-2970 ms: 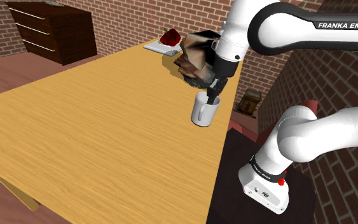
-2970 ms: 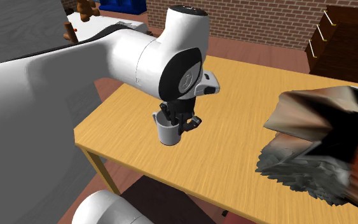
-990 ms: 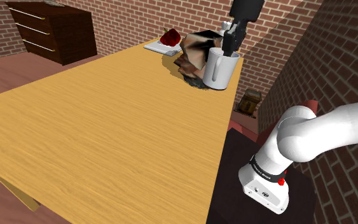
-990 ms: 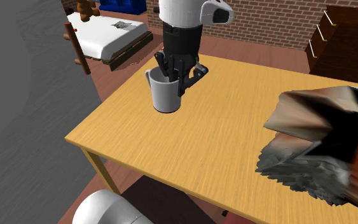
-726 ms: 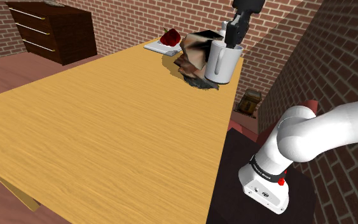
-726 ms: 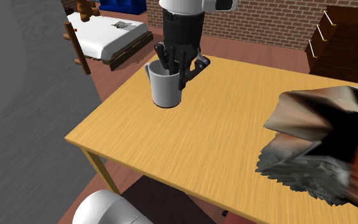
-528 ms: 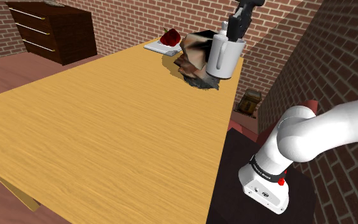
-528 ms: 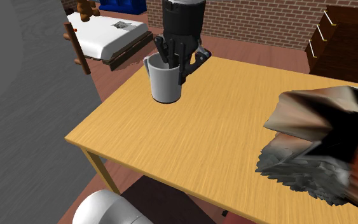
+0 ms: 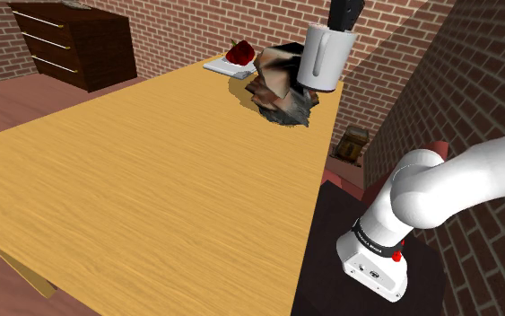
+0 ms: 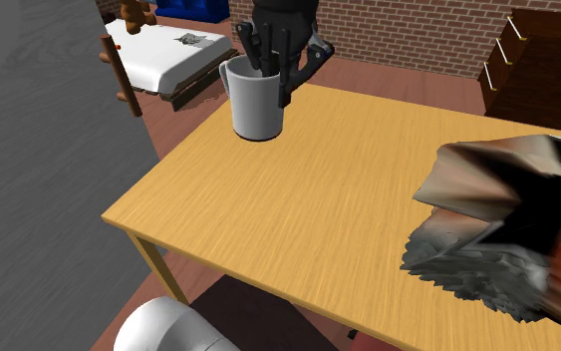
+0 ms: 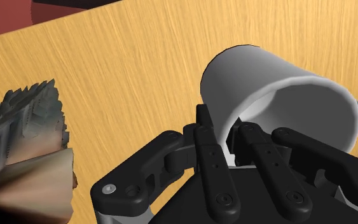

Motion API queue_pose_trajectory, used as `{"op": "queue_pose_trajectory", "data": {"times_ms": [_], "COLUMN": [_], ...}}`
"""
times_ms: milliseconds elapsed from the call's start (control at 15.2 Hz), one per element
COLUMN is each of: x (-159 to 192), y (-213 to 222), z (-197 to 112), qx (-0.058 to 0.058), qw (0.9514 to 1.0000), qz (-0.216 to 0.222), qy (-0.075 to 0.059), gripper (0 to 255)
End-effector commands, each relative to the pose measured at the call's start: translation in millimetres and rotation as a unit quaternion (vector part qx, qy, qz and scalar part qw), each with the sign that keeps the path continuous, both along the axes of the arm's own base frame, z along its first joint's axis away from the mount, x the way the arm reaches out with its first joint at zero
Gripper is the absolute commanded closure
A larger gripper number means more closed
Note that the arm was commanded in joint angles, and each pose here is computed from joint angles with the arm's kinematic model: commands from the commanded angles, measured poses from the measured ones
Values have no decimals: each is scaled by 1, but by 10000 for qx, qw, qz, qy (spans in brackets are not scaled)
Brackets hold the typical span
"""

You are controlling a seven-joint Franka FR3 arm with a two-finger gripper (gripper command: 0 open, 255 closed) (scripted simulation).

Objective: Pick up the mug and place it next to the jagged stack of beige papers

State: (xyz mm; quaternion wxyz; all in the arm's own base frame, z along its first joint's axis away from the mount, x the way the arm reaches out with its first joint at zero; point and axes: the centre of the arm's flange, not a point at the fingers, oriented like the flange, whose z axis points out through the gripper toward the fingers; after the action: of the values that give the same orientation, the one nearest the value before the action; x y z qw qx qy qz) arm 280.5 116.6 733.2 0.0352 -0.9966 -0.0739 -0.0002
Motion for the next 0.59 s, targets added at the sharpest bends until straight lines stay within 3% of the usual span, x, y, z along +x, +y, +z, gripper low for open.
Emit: {"op": "queue_pose_trajectory", "data": {"times_ms": [0, 528], "x": [0, 0], "y": [-1, -1], "z": [10, 53], "qx": [0, 0], "qw": [10000, 10000], "qz": [0, 0], "qy": [-1, -1], "gripper": [255, 255]}}
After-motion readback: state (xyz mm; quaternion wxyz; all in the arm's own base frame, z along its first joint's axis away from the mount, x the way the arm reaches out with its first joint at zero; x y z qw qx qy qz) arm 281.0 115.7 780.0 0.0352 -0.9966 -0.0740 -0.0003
